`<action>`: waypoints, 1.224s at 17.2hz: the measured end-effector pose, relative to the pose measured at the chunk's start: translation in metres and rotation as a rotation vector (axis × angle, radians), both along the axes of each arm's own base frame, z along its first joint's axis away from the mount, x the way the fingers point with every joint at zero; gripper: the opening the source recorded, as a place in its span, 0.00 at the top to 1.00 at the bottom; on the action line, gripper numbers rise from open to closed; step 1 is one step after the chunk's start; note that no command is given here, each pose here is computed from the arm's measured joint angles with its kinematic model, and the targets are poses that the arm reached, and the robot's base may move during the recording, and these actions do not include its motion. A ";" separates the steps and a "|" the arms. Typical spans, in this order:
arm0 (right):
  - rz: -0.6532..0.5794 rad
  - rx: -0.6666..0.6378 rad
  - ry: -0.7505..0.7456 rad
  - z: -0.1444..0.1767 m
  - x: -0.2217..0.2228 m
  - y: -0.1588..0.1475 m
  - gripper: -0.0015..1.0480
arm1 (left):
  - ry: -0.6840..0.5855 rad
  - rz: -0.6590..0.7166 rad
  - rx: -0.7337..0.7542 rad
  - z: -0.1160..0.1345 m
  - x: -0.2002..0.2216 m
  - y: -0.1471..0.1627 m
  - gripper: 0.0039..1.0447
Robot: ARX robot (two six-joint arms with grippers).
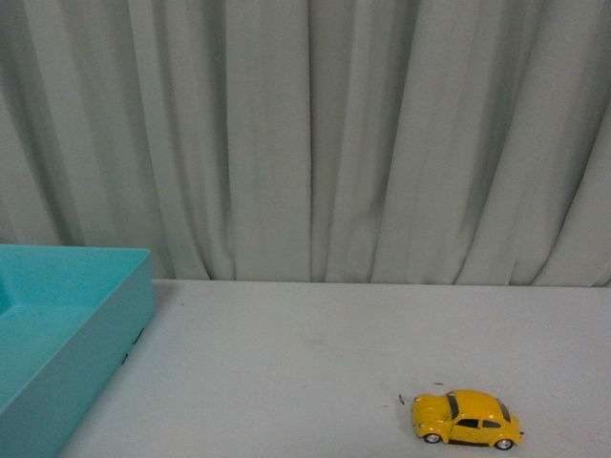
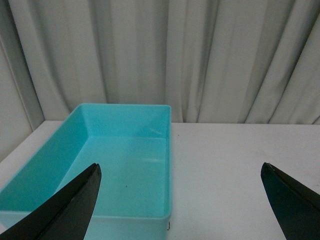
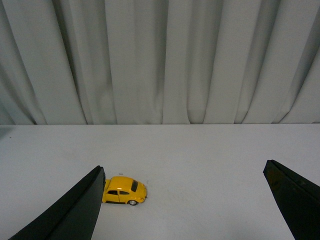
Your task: Wind up and store yellow beetle toy
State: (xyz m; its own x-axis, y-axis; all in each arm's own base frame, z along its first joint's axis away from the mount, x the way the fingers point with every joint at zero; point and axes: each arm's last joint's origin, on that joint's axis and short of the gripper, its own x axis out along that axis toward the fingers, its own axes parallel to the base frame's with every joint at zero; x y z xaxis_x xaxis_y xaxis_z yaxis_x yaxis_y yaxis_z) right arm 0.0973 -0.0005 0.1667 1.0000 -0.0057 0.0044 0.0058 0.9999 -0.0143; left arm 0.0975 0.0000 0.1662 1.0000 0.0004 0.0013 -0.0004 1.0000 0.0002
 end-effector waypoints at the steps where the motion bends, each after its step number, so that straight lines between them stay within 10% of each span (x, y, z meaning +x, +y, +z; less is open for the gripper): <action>1: 0.000 0.000 0.001 0.000 0.000 0.000 0.06 | 0.000 0.000 0.000 0.000 0.000 0.000 0.06; 21: 0.047 0.086 0.001 0.000 0.000 0.003 0.06 | 0.000 0.000 0.000 0.000 0.000 0.000 0.06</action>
